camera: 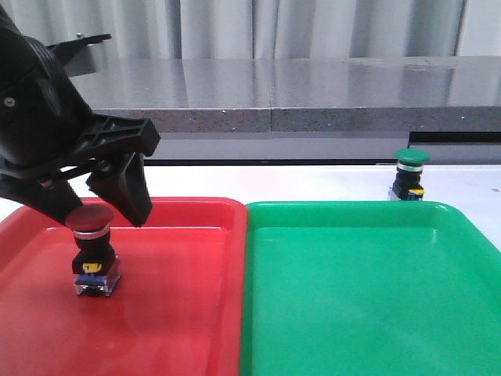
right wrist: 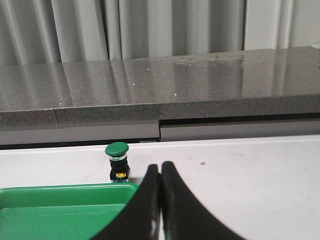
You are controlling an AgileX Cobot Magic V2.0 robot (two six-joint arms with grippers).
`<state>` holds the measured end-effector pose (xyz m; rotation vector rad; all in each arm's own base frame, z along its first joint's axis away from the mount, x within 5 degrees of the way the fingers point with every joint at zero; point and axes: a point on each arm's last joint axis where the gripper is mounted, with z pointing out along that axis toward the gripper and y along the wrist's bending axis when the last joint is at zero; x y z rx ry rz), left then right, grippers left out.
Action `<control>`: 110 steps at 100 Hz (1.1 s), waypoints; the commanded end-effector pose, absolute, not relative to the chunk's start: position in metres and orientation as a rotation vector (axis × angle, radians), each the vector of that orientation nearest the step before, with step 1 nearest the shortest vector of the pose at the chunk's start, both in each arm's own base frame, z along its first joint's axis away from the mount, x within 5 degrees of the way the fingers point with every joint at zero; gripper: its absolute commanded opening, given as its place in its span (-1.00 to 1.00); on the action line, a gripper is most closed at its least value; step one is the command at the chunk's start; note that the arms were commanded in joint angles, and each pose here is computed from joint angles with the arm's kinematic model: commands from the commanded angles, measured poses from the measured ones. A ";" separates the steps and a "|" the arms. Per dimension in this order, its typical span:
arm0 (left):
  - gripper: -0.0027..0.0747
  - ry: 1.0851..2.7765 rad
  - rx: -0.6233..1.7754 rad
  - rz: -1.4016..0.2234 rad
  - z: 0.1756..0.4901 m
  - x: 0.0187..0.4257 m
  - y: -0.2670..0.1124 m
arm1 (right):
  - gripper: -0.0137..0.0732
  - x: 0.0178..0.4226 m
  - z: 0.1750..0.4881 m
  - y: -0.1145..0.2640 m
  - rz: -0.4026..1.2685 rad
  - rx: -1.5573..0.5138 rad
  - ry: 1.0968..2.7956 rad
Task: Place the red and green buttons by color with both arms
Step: 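Lift the red button with the left gripper and lower it into the red tray, then open the left gripper and raise it away from the button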
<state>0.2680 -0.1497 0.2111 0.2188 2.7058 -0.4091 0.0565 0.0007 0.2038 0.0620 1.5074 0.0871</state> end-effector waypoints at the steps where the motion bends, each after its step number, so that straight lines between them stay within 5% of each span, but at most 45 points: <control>1: 0.37 2.605 0.192 -0.454 0.232 0.270 -0.151 | -0.83 0.053 0.218 0.001 0.082 0.055 1.388; 41: 0.37 2.604 0.101 -0.395 0.234 0.282 -0.124 | -0.83 0.053 0.218 0.001 0.082 0.055 1.388; 74: 0.33 2.414 0.102 -0.456 0.286 0.261 -0.115 | -0.83 0.053 0.218 0.001 0.082 0.055 1.388; 86: 0.04 2.316 0.117 -0.469 0.313 0.245 -0.108 | -0.83 0.053 0.218 0.001 0.082 0.055 1.388; 110: -0.99 2.156 0.140 -0.472 0.347 0.215 -0.094 | -0.83 0.053 0.218 0.001 0.082 0.055 1.388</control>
